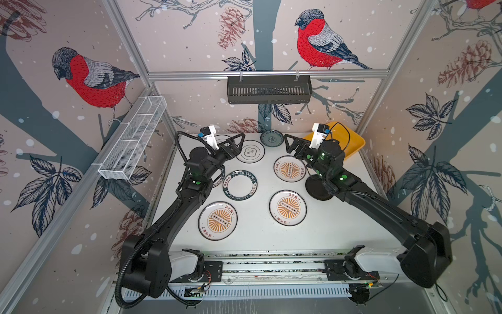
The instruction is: Place the plates into the plastic bin on the countertop
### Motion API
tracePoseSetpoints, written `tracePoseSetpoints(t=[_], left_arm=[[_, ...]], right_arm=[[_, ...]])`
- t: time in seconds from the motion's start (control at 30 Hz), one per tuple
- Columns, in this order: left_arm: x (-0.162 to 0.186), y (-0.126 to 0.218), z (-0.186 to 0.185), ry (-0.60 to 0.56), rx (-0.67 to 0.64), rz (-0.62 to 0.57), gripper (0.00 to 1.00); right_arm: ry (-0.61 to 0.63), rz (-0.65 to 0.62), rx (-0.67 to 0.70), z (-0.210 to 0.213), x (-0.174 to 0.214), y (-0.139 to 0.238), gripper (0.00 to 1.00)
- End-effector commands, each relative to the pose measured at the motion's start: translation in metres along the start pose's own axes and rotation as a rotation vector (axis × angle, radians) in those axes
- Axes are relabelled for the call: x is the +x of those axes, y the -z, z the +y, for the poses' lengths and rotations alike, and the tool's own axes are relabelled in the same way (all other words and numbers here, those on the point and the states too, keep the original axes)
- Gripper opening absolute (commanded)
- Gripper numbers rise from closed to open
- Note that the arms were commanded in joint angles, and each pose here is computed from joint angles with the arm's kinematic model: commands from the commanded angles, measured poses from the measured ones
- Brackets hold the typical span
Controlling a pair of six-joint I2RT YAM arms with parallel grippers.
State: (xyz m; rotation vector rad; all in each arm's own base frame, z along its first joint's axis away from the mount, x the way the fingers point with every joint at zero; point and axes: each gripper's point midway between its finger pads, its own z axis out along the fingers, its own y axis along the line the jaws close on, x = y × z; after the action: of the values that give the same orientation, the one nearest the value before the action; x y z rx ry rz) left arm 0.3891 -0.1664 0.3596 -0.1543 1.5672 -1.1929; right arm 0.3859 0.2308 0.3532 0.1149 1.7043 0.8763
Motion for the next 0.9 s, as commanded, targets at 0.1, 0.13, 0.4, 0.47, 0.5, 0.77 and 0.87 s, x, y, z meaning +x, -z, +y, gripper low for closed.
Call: tracePoseSetpoints(t=[0.1,0.13,0.4,0.47,0.5,0.77,0.87], left_arm=[[0.003,-0.01,0.004,-0.019,0.026,0.073,0.99],[0.008,-0.012,0.012,-0.039,-0.006,0.098,0.99],[0.074,-0.029,0.058,-0.17,-0.096,0.456,0.99],[0.096,-0.032,0.059,-0.196,-0.072,0.542,0.98],[0.106,-0.033,0.059,-0.209,-0.063,0.579,0.99],[0.171,-0.032,0.069,-0.268,-0.029,0.817,0.98],[0.178,-0.032,0.074,-0.254,-0.023,0.839,0.98]], right_arm=[[-0.167,0.119,0.076,-0.056,0.024,-0.001,1.0],[-0.164,0.138,0.114,-0.066,0.03,0.003,1.0],[-0.191,0.311,0.292,-0.124,0.1,0.051,1.0],[-0.219,0.369,0.305,-0.132,0.123,0.064,1.0],[-0.233,0.396,0.312,-0.137,0.135,0.071,1.0],[-0.33,0.506,0.375,-0.174,0.204,0.12,1.0],[-0.333,0.555,0.368,-0.179,0.223,0.13,1.0]])
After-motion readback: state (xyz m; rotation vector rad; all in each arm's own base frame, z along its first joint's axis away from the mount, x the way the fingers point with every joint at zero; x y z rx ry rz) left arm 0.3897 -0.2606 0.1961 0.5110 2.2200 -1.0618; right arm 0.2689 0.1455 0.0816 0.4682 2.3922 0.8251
